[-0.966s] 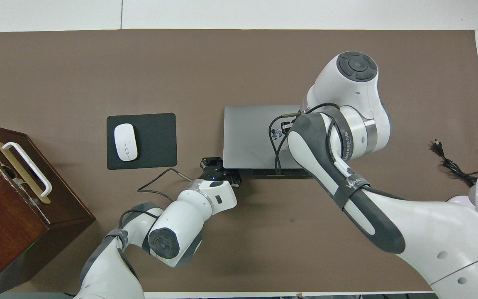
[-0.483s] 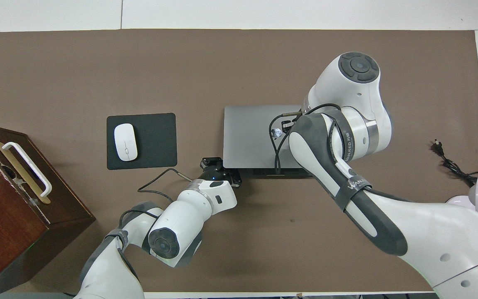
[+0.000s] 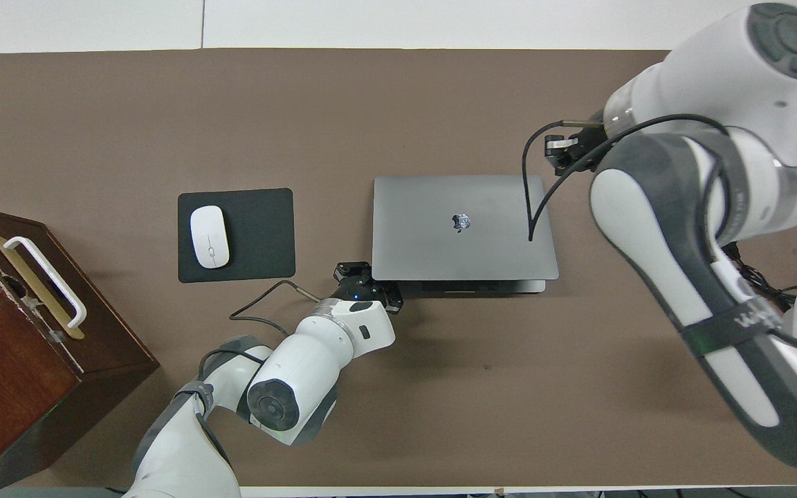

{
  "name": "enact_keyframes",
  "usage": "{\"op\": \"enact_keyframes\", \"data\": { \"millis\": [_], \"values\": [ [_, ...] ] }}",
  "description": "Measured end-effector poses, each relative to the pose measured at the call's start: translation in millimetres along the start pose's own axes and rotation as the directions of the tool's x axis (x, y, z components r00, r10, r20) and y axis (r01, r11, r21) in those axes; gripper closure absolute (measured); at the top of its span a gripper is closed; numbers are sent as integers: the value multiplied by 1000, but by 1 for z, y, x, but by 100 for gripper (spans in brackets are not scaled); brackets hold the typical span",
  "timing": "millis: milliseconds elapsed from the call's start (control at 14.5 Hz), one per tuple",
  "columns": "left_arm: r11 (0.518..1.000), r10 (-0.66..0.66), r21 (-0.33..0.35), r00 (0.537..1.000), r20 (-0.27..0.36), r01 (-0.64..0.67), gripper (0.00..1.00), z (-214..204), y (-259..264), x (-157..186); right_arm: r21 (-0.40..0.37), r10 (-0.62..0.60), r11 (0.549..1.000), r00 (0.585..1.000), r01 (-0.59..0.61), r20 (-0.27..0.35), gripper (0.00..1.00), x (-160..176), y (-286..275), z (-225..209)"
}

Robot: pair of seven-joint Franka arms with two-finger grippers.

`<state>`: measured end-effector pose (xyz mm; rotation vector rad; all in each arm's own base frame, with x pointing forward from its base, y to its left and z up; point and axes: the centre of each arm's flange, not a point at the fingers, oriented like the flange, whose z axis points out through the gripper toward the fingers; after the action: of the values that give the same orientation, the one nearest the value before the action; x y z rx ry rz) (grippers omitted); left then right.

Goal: Close laptop with both arms

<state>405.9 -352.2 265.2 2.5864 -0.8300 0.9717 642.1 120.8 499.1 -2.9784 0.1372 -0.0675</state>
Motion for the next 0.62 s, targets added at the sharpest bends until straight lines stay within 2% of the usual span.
{"op": "enact_keyframes", "data": {
  "millis": [207,276,483,621],
  "values": [
    [1000,-3,0,1000,0,3,99,0,0,0,-40,-56,998,997,53,-56,99,8,45,-40],
    [1000,-5,0,1000,0,5,99,0,0,0,-67,-79,995,995,74,-66,93,10,56,-49],
    [1000,-13,0,1000,0,13,99,0,0,0,-121,-106,988,992,98,-65,62,9,81,-73],
    [1000,-24,-1,1000,0,24,99,0,0,0,-128,-103,987,993,95,-57,40,5,95,-87]
  ]
}}
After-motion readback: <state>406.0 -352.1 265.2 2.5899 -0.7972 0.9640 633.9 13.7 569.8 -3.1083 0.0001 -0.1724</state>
